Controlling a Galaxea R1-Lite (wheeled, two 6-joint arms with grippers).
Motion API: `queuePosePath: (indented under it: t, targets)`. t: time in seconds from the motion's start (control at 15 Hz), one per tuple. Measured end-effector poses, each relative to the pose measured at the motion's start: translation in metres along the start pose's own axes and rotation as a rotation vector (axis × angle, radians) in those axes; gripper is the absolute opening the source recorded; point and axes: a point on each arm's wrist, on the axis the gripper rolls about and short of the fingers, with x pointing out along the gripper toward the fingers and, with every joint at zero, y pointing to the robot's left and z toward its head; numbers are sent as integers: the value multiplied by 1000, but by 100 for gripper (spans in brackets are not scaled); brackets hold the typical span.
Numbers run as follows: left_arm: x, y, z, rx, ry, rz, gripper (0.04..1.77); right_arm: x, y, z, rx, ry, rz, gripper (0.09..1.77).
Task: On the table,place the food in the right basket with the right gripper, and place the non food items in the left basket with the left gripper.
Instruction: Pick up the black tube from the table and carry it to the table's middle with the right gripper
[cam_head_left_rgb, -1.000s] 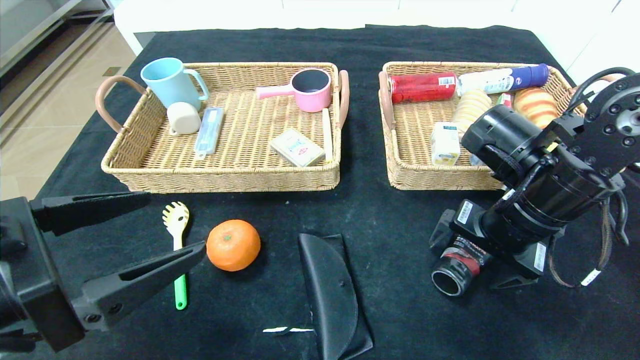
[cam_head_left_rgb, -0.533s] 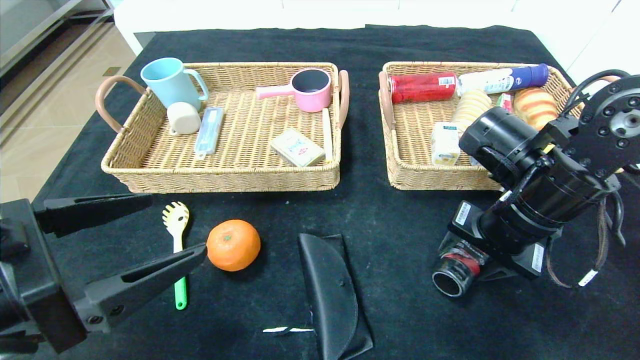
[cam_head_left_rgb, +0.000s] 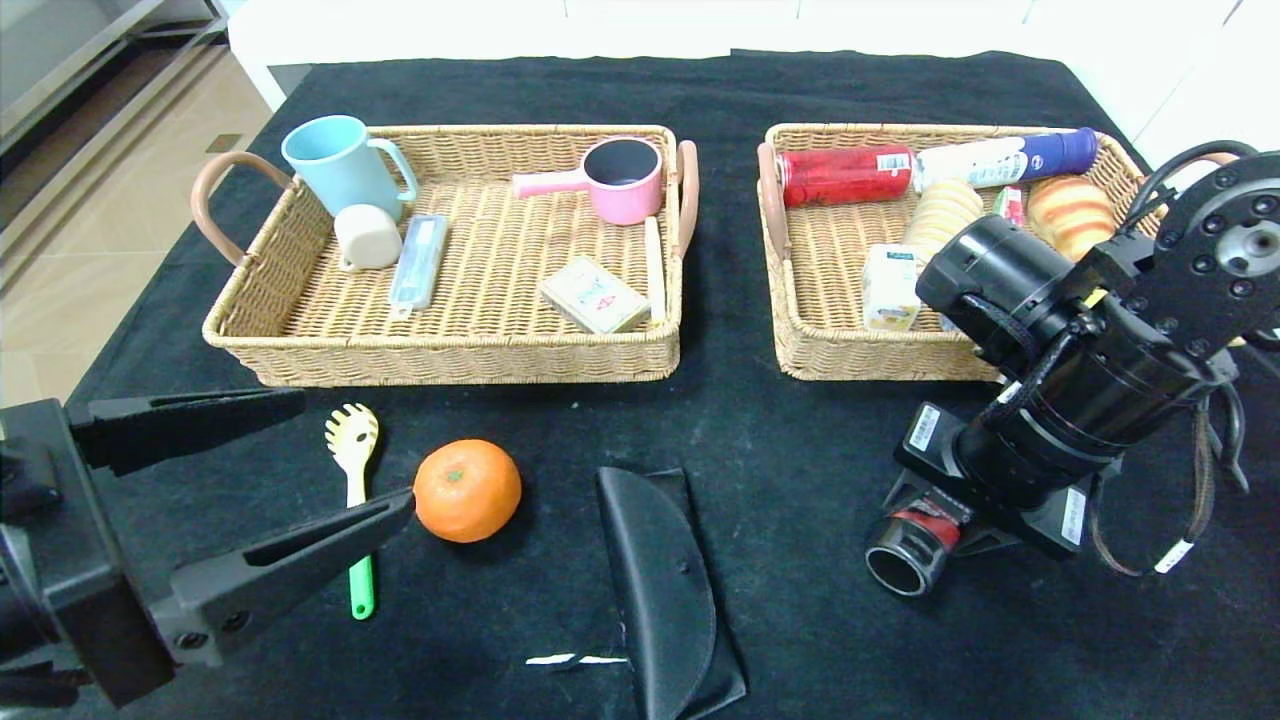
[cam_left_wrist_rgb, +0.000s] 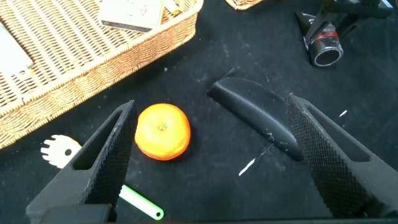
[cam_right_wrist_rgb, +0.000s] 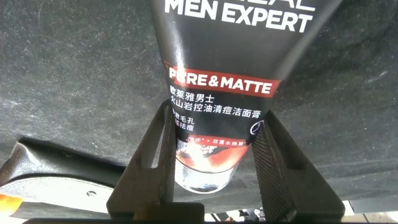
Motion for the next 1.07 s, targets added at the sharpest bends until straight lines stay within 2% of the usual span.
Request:
queuePosePath:
  t: [0.47, 0.67, 0.87, 1.07]
  targets:
    - [0, 0, -1, 5, 5, -2, 172, -1, 2, -4, -18, 5, 5, 79]
    - [0, 0, -2, 8, 5, -2, 172, -11, 6, -11, -51, 4, 41, 76]
    - [0, 0, -2, 8, 5, -1, 172, -27, 7, -26, -158, 0, 88, 76]
    - [0, 0, -1, 9, 2, 0, 172, -44, 8, -50, -373, 4, 141, 76]
